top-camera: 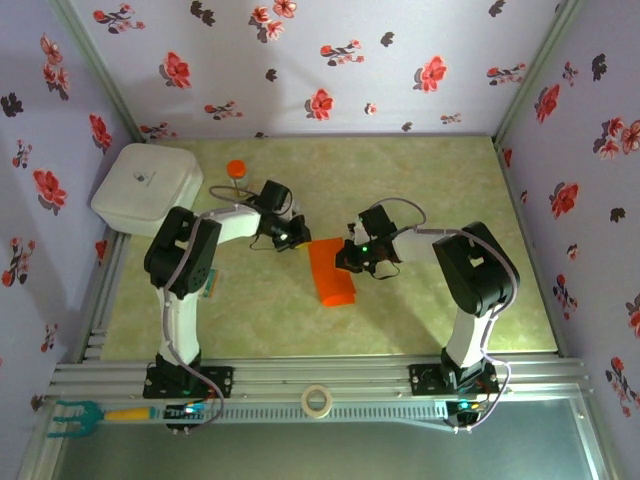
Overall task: Fold a paper plane with a square sheet of paper (pick it up from the middle)
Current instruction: First fold the square sheet of paper in half at the center of the table.
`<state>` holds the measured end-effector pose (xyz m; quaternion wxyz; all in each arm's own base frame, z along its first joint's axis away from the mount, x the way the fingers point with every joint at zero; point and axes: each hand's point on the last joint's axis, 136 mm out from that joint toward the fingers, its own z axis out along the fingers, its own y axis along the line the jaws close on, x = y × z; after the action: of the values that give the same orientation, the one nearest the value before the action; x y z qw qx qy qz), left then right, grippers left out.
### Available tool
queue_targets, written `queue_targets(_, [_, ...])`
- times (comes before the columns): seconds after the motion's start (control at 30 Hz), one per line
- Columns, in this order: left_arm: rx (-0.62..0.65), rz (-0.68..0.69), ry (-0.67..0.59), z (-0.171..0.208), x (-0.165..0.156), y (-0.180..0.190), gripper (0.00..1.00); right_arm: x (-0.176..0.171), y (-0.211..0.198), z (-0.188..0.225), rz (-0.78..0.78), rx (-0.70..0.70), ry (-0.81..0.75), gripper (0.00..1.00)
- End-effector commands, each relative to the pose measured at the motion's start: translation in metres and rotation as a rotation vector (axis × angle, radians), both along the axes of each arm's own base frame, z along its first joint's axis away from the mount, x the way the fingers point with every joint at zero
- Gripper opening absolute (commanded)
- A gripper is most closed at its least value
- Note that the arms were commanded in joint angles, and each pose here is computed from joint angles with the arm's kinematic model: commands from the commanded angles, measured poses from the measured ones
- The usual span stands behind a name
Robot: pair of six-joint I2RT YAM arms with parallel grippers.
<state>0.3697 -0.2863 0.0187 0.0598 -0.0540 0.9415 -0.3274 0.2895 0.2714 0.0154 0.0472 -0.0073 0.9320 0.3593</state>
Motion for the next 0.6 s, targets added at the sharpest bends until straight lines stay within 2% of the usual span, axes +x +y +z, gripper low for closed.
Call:
queue_targets(0.0, [0.125, 0.069, 0.035, -0.02, 0.01, 0.026, 0.0, -0.029, -0.038, -0.044, -0.052, -0.185, 0.132, 0.0])
queue_targets(0.13, [0.126, 0.073, 0.025, -0.007, 0.012, 0.024, 0.0, -0.028, -0.037, -0.042, -0.054, -0.179, 0.13, 0.0])
queue_targets(0.3, [0.103, 0.06, -0.06, 0.037, 0.009, 0.014, 0.0, -0.027, -0.037, -0.041, -0.065, -0.176, 0.128, 0.0])
queue_targets(0.43, [0.076, 0.014, -0.096, 0.059, -0.012, 0.002, 0.0, -0.026, -0.037, -0.04, -0.072, -0.176, 0.122, 0.0])
queue_targets(0.57, [-0.023, -0.068, -0.075, 0.06, -0.043, -0.025, 0.0, -0.025, -0.038, -0.039, -0.079, -0.179, 0.114, 0.0])
